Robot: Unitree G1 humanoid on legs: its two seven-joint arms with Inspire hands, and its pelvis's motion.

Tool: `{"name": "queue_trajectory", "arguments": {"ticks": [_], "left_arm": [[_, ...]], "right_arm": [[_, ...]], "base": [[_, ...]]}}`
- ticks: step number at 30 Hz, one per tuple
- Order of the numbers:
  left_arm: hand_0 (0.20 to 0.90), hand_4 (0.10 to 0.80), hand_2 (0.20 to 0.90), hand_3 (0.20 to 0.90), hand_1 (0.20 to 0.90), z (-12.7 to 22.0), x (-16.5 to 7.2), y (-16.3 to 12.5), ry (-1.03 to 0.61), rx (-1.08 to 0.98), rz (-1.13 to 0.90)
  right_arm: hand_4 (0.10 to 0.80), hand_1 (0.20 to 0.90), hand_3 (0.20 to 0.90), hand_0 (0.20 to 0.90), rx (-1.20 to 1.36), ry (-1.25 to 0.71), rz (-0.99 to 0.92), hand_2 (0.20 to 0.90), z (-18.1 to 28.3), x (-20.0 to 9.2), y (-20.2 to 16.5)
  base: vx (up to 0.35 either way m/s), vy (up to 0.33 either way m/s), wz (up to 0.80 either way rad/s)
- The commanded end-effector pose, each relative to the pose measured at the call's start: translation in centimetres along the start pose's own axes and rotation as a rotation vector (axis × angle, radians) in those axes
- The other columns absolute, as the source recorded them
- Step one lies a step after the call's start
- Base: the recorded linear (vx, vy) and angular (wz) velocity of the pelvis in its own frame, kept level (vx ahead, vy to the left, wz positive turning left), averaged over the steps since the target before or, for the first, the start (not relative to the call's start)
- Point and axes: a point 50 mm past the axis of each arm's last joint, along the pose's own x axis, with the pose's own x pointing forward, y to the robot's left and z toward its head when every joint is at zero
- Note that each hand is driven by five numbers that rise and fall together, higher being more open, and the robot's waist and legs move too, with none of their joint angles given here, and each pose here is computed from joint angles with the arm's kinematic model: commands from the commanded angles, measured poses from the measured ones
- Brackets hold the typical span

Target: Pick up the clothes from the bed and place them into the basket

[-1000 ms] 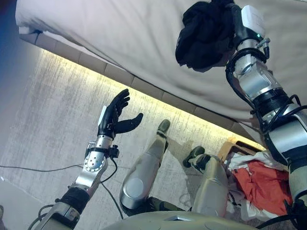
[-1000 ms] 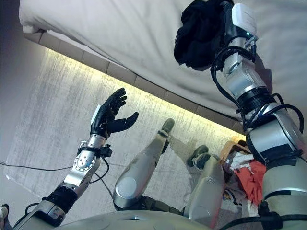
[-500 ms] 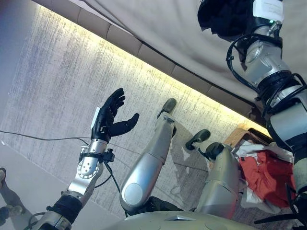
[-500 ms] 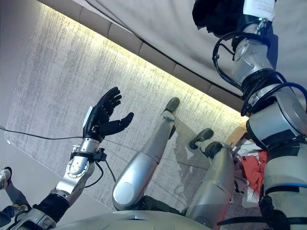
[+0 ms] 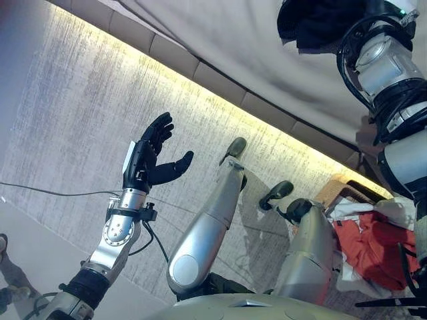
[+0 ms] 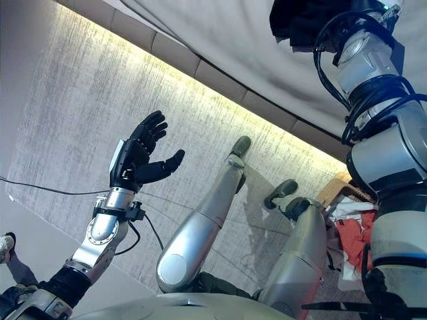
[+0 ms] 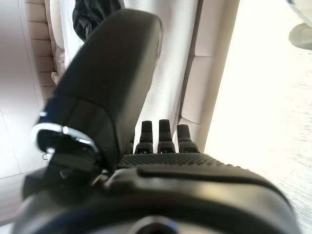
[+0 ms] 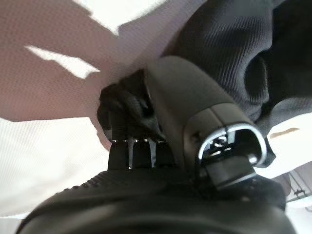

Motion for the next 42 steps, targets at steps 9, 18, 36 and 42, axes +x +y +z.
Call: {"name": "queue_trajectory", "arguments": {"ticks": [9, 18, 36, 42], "left_arm": [[0.9, 0.8, 0.9, 0.9, 0.9, 2.1, 0.8, 1.3, -0.133, -0.04, 0.043], [0.9, 0.8, 0.9, 0.9, 0.9, 0.4, 1.2, 1.2, -0.03, -0.024, 0.038], [0.9, 0.8, 0.9, 0.9, 0.9, -2.3, 1.2, 1.6, 0.13, 0.041, 0.057], [0.9, 0.8, 0.9, 0.9, 0.9, -2.5, 1.2, 2.1, 0.142, 0.046, 0.05]], "right_arm": [[0.1, 0.3, 0.2, 0.3, 0.079, -0.106, -0.133, 0.3, 0.1, 0.1, -2.9], [0.1, 0.3, 0.2, 0.3, 0.196, -0.185, -0.127, 0.3, -0.7, -0.6, -3.0], [0.1, 0.3, 0.2, 0.3, 0.168, -0.268, -0.051, 0.3, -7.2, -3.5, -2.9], [0.1, 0.3, 0.2, 0.3, 0.08, -0.222, -0.097, 0.3, -10.2, -5.0, -3.4]], "base": [[0.031, -0.011, -0.15], [0.053, -0.004, -0.28], [0.093, 0.009, -0.45], [0.045, -0.013, -0.4]]}}
